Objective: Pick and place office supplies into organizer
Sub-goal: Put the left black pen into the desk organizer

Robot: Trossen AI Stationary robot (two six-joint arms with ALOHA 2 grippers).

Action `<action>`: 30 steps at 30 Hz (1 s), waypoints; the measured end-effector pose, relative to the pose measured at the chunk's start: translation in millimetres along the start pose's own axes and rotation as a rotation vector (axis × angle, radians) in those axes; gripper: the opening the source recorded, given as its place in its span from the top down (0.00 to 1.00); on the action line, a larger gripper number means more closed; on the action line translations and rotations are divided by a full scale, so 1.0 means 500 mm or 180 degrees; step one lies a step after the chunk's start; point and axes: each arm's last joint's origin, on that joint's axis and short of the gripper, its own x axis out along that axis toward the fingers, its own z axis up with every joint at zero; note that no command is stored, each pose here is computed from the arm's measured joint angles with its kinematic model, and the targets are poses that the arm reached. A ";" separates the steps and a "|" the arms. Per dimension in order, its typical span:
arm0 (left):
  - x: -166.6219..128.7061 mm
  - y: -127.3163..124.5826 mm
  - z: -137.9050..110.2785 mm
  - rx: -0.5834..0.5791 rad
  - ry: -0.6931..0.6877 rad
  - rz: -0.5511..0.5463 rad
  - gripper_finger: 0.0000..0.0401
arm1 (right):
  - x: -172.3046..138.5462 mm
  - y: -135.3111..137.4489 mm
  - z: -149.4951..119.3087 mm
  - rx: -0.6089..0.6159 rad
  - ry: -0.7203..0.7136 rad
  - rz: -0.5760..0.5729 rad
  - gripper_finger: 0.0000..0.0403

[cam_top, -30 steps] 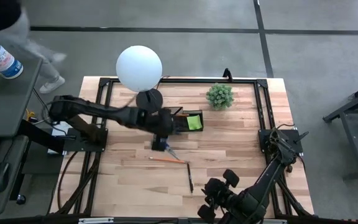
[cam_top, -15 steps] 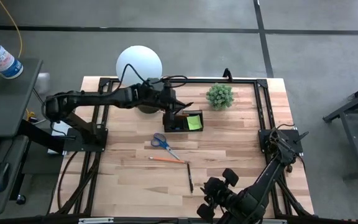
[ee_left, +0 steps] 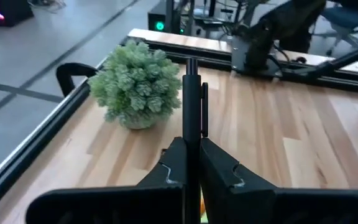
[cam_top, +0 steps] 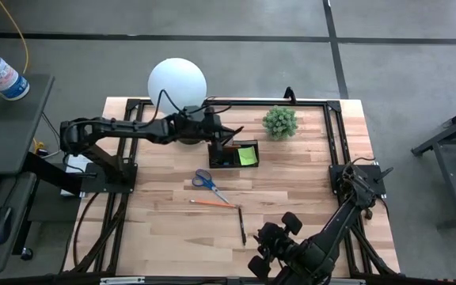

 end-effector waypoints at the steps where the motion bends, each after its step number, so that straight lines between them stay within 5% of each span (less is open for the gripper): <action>1: 0.000 0.000 -0.002 0.0002 -0.0036 0.0024 1.00 | 0.001 0.000 0.001 0.0006 0.0002 -0.0003 0.80; 20: -0.009 0.009 -0.068 -0.0249 -0.0573 0.0489 1.00 | 0.011 -0.001 0.012 0.0066 0.0020 -0.0031 0.80; 30: 0.010 0.011 -0.102 -0.0316 -0.0709 0.0463 1.00 | 0.018 -0.002 0.019 0.0098 0.0028 -0.0051 0.80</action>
